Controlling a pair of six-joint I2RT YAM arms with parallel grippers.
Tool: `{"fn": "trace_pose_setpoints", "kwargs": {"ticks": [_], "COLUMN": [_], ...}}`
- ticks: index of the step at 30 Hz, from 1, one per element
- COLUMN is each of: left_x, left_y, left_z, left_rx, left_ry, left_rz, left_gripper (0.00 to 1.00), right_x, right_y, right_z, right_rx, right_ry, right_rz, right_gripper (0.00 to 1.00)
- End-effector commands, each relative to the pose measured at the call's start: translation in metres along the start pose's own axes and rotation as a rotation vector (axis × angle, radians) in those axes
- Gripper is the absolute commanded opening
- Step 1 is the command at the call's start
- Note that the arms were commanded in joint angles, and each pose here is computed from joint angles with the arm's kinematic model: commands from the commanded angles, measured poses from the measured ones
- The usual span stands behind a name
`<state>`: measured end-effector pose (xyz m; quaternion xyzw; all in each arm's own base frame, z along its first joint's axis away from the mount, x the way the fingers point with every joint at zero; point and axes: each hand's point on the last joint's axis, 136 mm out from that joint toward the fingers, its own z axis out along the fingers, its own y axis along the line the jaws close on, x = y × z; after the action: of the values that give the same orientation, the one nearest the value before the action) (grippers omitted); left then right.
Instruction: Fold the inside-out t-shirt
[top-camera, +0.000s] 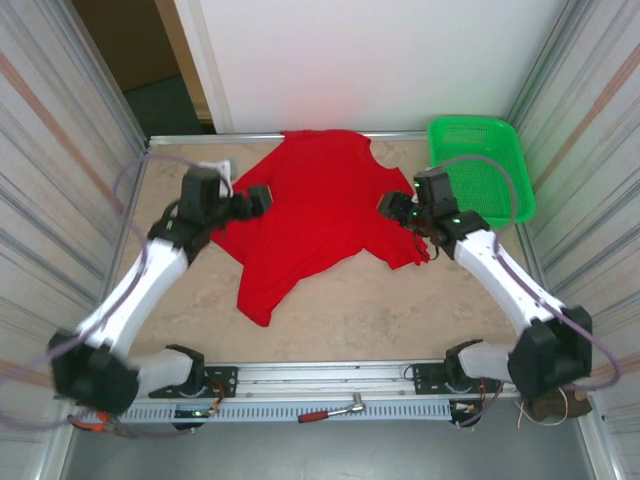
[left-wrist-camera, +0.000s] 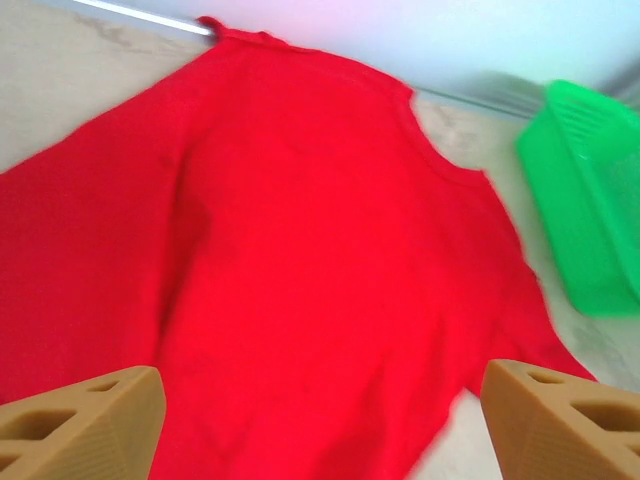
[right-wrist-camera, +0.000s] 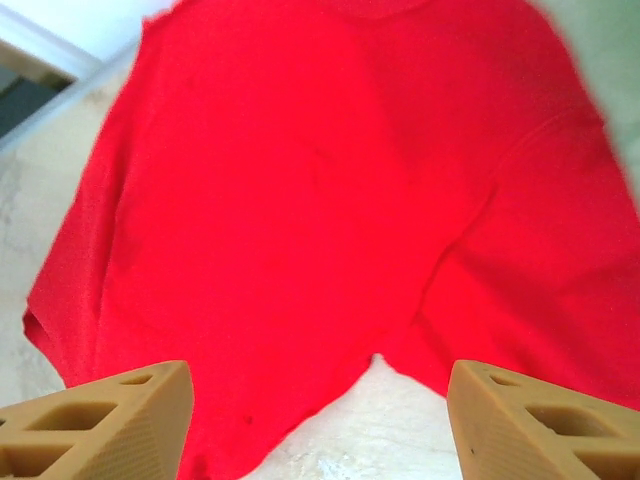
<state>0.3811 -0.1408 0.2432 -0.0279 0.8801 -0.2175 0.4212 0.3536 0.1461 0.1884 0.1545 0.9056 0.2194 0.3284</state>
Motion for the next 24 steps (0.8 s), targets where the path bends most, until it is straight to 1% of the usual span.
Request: {"fn": "trace_pose_setpoints", "kwargs": {"ticks": [1,2,5,7,9,13,18,20,24], "left_x": [0.003,0.003,0.013,0.019,0.026,0.052,0.085,0.096,0.115], "left_y": [0.030,0.041,0.071,0.089,0.102,0.130,0.162,0.168,0.173], "left_z": [0.072,0.092,0.133,0.149,0.156,0.158,0.141,0.132,0.114], "left_rx": [0.006,-0.009,-0.038,-0.062,-0.080,-0.126,-0.173,-0.175,-0.213], "left_ry": [0.161,0.198,0.284,0.307,0.319,0.370,0.369,0.366,0.388], "left_rz": [0.010,0.000,-0.069,-0.123,-0.162,-0.252,-0.397,-0.452,-0.500], "left_gripper": [0.81,0.80,0.79,0.78,0.78,0.78,0.78,0.78,0.78], "right_x": [0.018,0.022,0.030,0.034,0.036,0.043,0.047,0.046,0.041], "right_y": [0.013,0.017,0.026,0.026,0.020,-0.009,-0.044,-0.056,-0.076], "right_z": [0.043,0.055,0.085,0.100,0.113,0.134,0.142,0.142,0.142], "right_rx": [-0.032,-0.037,-0.024,-0.004,0.031,0.111,0.190,0.220,0.275], "right_ry": [0.072,0.087,0.120,0.134,0.144,0.173,0.200,0.205,0.219], "right_rz": [0.065,0.073,0.074,0.072,0.082,0.146,0.222,0.240,0.269], "right_gripper": [0.63,0.63,0.60,0.59,0.58,0.58,0.58,0.58,0.58]}}
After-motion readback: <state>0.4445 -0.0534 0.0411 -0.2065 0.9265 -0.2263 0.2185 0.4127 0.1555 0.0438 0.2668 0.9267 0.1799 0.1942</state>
